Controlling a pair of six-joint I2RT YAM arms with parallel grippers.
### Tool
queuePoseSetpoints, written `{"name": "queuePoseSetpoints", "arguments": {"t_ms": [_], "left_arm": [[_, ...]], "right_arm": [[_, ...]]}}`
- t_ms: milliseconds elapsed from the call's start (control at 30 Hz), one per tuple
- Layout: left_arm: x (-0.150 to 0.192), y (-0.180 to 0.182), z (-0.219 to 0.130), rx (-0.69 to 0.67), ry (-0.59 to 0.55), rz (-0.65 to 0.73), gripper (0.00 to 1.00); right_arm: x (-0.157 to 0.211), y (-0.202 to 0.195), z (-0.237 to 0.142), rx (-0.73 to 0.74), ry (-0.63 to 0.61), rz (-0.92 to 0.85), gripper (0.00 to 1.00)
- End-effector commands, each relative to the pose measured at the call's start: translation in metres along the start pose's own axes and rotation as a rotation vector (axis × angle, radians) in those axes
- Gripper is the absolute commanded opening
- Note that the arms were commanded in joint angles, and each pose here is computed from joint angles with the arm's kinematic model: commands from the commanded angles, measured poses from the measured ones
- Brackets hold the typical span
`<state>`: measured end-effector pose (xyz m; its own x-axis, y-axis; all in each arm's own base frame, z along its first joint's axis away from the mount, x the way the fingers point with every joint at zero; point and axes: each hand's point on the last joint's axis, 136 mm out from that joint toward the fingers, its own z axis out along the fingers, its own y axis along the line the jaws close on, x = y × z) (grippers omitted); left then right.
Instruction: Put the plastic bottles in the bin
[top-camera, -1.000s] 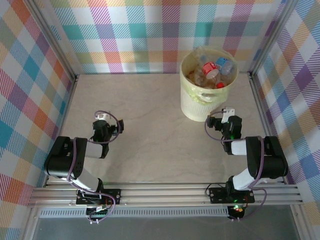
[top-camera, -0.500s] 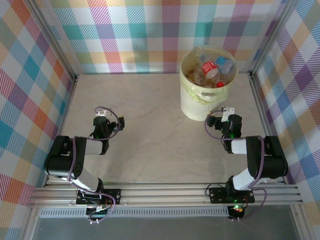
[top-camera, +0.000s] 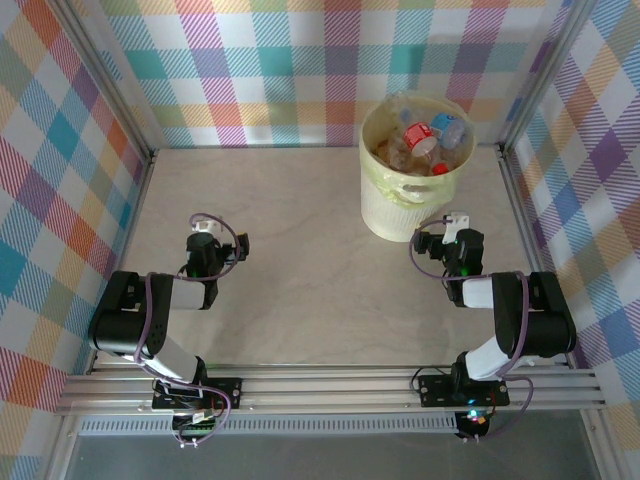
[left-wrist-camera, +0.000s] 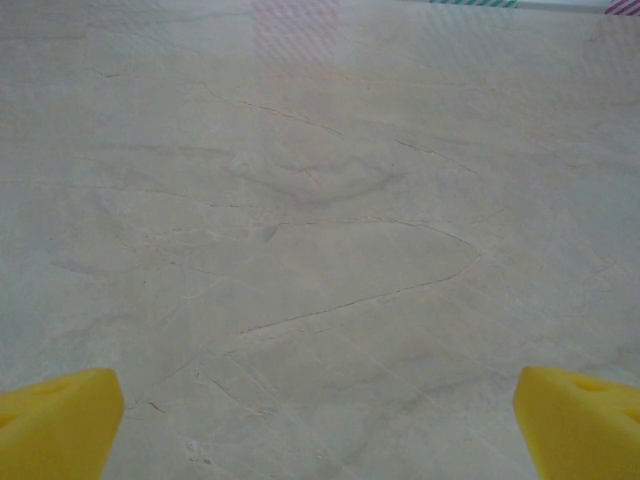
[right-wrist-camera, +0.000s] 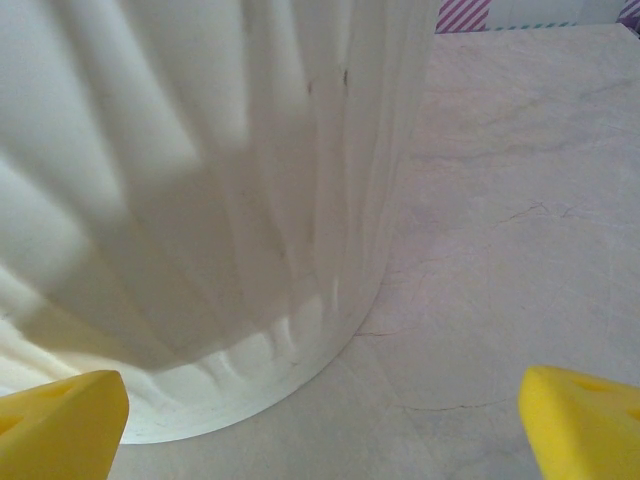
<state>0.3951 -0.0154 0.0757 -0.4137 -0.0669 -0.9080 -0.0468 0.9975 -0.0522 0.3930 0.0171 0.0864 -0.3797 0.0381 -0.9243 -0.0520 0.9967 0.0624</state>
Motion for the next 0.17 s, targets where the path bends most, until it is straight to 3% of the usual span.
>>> {"name": "queuePoseSetpoints", "arguments": {"t_ms": [0, 133], "left_arm": [[-0.0040, 0.0003, 0.0025, 0.016, 0.000, 0.009, 1.00], [-0.0041, 0.0001, 0.0022, 0.017, -0.001, 0.008, 1.00]], "right_arm": [[-0.0067, 0.0010, 0.0021, -0.013, -0.012, 0.003, 1.00], [-0.0067, 0.0009, 0.0022, -0.013, -0.012, 0.004, 1.00]]}}
